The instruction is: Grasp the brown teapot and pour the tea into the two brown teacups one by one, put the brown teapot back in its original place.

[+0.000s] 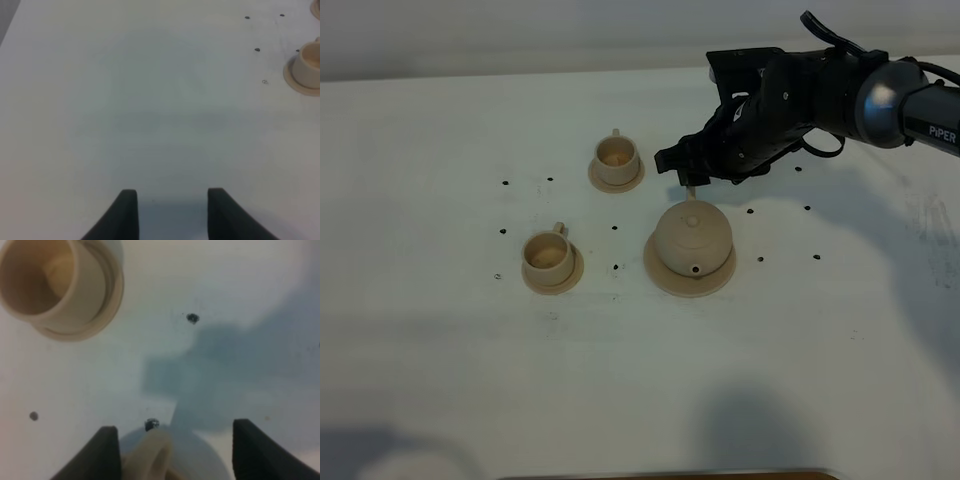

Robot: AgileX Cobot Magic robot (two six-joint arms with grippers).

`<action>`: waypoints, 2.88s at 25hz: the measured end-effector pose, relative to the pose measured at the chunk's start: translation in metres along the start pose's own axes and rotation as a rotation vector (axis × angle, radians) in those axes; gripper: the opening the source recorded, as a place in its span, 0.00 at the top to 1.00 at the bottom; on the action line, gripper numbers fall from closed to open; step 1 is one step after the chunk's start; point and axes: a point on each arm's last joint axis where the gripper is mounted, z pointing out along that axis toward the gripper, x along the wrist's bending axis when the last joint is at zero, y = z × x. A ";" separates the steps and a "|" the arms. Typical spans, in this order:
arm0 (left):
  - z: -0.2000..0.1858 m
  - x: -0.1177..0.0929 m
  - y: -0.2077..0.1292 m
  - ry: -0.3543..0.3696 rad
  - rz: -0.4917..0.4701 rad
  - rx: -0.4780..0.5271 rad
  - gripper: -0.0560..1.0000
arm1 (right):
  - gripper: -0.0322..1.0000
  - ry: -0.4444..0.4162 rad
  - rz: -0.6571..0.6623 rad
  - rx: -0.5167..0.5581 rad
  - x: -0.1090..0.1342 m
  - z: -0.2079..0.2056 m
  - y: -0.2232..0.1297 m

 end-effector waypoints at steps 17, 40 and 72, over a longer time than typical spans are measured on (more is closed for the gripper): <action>0.000 0.000 0.000 0.000 -0.001 0.000 0.65 | 0.48 -0.019 -0.061 0.017 0.007 0.009 -0.006; 0.000 0.000 0.000 0.000 0.000 0.000 0.65 | 0.48 -0.085 -0.097 0.014 -0.005 0.008 -0.004; 0.000 0.000 0.000 0.000 -0.001 0.000 0.65 | 0.48 -0.214 -0.210 0.085 -0.017 -0.002 -0.004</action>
